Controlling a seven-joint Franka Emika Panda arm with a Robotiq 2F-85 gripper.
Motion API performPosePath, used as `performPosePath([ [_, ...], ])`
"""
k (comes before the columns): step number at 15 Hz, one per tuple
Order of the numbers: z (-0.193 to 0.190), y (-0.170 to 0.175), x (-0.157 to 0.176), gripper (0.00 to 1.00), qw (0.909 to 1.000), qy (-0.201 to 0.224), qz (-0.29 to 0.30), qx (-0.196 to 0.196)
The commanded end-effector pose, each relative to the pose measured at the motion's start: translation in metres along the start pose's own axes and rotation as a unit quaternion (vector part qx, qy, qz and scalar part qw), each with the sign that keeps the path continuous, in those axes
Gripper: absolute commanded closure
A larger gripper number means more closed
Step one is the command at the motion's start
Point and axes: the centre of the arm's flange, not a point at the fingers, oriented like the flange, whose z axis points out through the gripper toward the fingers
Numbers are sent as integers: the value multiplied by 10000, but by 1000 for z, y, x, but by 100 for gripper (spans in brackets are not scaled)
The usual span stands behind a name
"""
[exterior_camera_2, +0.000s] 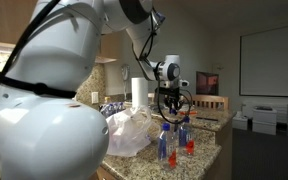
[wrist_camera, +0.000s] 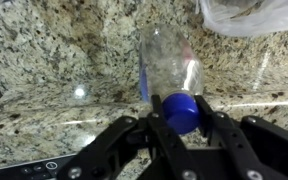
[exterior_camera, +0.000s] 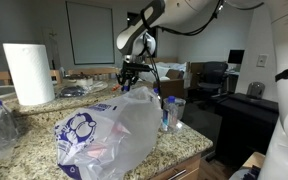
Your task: Put the water bottles on the counter in the plastic bag
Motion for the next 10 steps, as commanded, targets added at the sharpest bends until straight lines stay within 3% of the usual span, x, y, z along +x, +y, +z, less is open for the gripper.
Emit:
performPosePath([
  [1, -5, 3, -6, 87, 9998, -125, 128, -88],
  [5, -16, 17, -18, 86, 9990, -338, 165, 229],
  [7, -31, 33, -26, 86, 9956, -522, 229, 743],
  [10, -66, 63, -37, 86, 9873, -442, 363, 1480],
])
